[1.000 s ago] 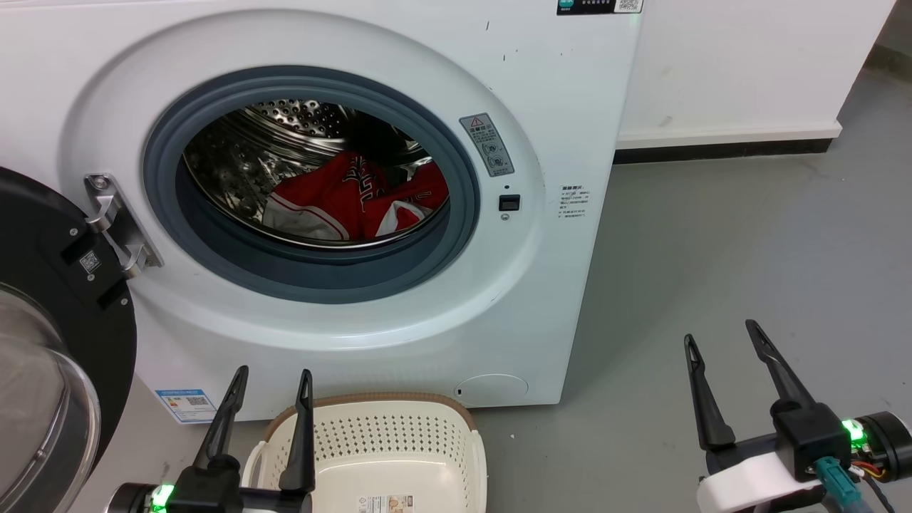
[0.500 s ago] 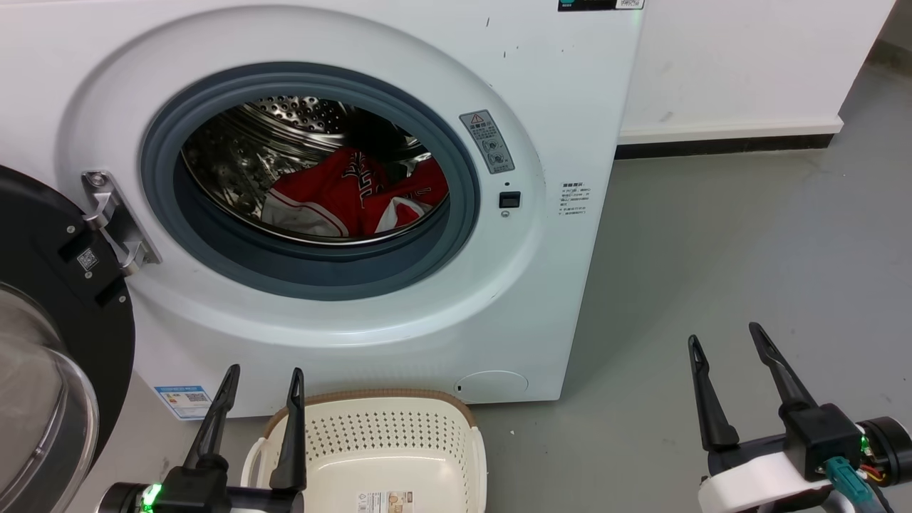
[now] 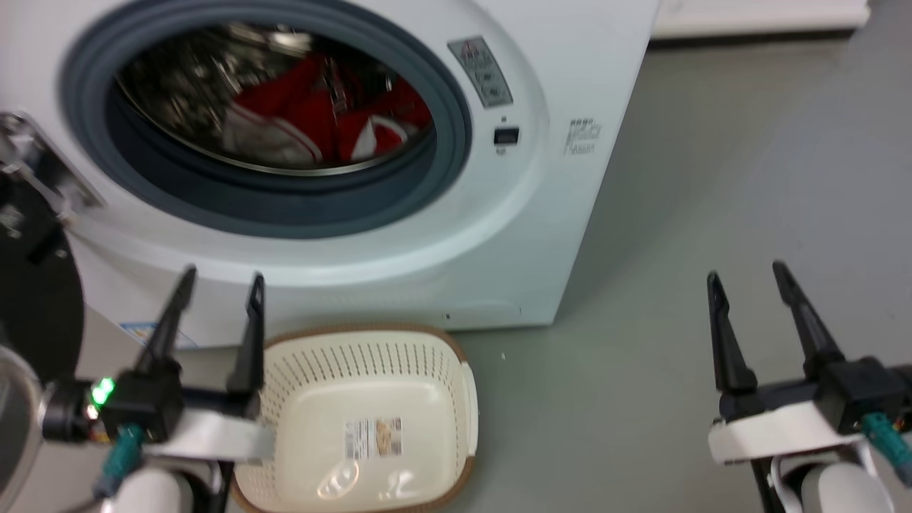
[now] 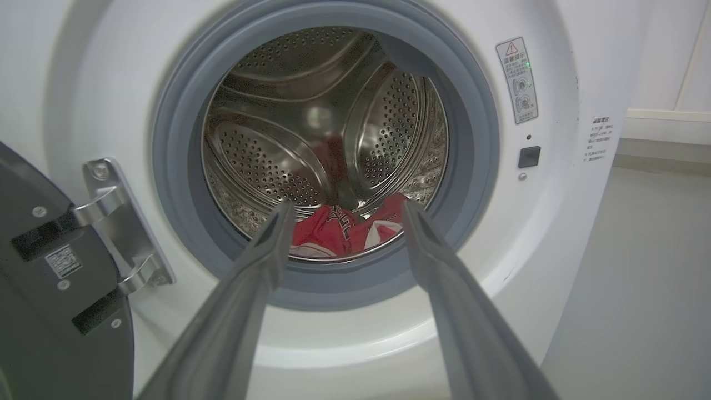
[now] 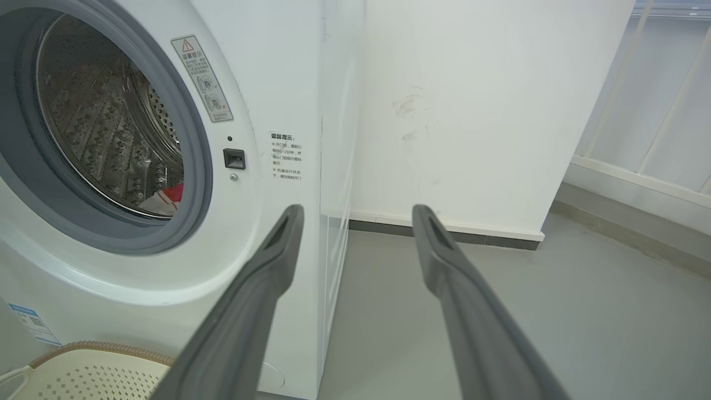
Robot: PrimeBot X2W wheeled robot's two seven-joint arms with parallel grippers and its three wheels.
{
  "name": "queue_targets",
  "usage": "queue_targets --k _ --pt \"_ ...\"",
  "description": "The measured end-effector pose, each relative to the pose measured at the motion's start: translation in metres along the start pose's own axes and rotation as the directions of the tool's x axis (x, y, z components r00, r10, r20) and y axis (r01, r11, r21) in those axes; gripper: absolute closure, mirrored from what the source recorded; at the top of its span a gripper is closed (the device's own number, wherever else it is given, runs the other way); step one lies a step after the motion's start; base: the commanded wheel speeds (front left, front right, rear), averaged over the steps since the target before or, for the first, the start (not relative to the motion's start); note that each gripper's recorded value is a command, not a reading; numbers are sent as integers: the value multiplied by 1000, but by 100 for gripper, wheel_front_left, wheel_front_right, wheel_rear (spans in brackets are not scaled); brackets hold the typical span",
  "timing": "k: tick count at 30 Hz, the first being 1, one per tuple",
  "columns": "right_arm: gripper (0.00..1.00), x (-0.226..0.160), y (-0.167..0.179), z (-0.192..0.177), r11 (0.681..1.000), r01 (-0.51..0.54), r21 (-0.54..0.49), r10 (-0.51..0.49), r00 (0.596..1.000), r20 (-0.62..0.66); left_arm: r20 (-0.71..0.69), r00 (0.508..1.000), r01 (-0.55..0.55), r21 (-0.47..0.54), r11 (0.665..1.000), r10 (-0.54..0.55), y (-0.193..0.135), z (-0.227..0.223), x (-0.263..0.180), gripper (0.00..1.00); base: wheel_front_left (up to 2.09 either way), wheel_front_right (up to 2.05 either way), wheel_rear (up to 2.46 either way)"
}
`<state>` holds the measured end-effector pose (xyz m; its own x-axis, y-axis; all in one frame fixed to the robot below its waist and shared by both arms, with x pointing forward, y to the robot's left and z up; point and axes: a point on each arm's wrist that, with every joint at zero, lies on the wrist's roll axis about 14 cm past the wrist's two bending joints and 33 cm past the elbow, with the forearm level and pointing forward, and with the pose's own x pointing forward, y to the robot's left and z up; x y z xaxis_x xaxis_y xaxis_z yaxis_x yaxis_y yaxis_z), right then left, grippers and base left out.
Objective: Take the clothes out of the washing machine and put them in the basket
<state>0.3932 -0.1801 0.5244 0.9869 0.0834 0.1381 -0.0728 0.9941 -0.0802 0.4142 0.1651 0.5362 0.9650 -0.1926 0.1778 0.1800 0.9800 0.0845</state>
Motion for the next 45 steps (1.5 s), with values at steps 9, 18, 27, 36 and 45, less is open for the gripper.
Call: queue_targets --k 9,18,27,36,45 --pt "0 30 -15 -49 999 37 15 -36 995 -96 -145 987 83 44 996 -76 30 -81 96 0 0 0 0" --pt "0 41 -24 -99 998 62 16 -58 979 -197 -326 936 167 85 982 -130 50 -150 194 0 0 0 0" --pt "0 41 -21 -132 997 62 41 -49 963 -266 -503 856 185 76 980 -123 59 -200 265 0 0 0 0" --pt "0 29 -19 -142 995 75 65 -51 948 -313 -673 733 219 89 972 -103 54 -247 302 0 0 0 0" --pt "0 6 -23 -143 993 112 48 -86 924 -373 -827 561 235 115 965 -38 59 -300 302 0 0 0 0"
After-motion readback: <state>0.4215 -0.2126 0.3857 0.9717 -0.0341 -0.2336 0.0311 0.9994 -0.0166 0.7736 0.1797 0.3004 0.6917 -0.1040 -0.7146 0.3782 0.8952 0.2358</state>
